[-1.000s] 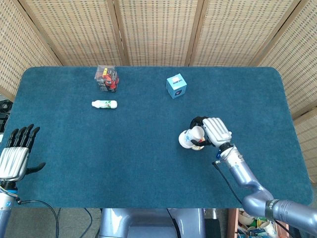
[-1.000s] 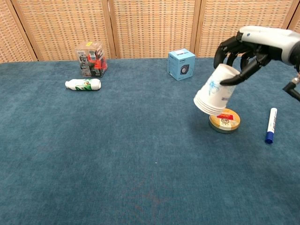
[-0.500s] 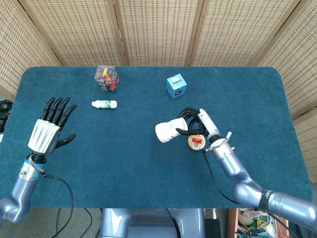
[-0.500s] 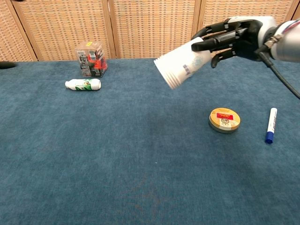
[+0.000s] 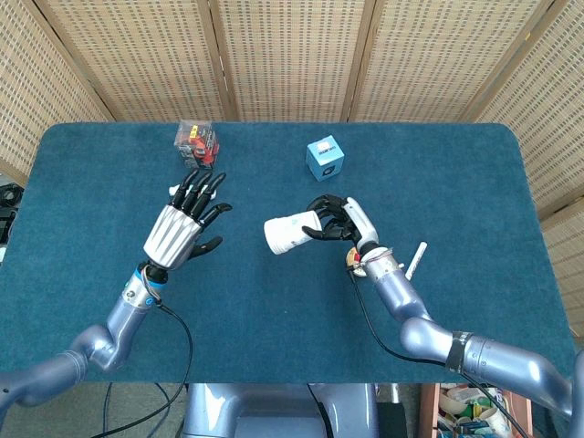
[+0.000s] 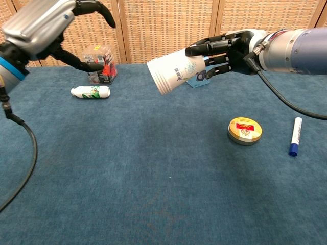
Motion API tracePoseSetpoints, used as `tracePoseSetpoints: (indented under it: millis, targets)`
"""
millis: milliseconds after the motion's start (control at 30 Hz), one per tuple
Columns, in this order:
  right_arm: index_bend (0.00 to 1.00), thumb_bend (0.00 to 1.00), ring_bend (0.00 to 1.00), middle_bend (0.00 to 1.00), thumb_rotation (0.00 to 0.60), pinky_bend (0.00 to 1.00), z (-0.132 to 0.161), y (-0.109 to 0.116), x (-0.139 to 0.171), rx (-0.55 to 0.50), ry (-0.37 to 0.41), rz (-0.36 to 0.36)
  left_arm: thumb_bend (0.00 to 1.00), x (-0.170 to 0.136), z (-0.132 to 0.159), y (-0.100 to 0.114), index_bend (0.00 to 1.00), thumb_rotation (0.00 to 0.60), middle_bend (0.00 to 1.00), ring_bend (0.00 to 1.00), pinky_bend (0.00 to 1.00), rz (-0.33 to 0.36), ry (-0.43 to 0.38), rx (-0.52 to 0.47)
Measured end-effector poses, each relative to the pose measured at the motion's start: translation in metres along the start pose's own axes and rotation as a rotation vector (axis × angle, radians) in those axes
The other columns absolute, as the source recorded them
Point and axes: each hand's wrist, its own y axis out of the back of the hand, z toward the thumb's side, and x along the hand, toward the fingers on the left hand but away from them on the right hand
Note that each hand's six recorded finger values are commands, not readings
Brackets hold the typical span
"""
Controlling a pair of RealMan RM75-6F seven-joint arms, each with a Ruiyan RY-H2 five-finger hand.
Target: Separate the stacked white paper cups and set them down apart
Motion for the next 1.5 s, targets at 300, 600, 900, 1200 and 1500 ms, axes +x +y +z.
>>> tracePoseSetpoints:
  millis: [300, 600, 900, 1200, 1500]
  targets:
    - [0.54, 0.54, 0.46, 0.6, 0.6, 0.65, -0.002, 0.001, -0.004, -0.086, -0.021, -0.011, 0.18, 0.013, 0.028, -0.022, 0.48, 0.6, 0.0, 0.0, 0.0, -0.012, 0.001, -0.042]
    - [0.54, 0.56, 0.46, 0.6, 0.6, 0.65, 0.002, -0.004, 0.001, -0.104, -0.016, 0.012, 0.2, 0.027, 0.042, -0.033, 0.49, 0.6, 0.0, 0.0, 0.0, 0.022, -0.002, -0.028]
    - [0.54, 0.56, 0.46, 0.6, 0.6, 0.65, 0.004, -0.008, 0.006, -0.095, -0.014, 0.033, 0.25, 0.043, 0.059, -0.038, 0.54, 0.6, 0.0, 0.0, 0.0, 0.058, -0.035, -0.004]
    - [0.54, 0.56, 0.46, 0.6, 0.6, 0.65, -0.001, -0.003, 0.007, -0.064, -0.018, 0.03, 0.31, 0.047, 0.065, -0.036, 0.59, 0.6, 0.0, 0.0, 0.0, 0.111, -0.023, 0.006]
    - [0.54, 0.56, 0.46, 0.6, 0.6, 0.65, -0.002, 0.0, 0.008, -0.061, -0.014, 0.036, 0.36, 0.05, 0.065, -0.037, 0.61, 0.6, 0.0, 0.0, 0.0, 0.122, -0.013, 0.011]
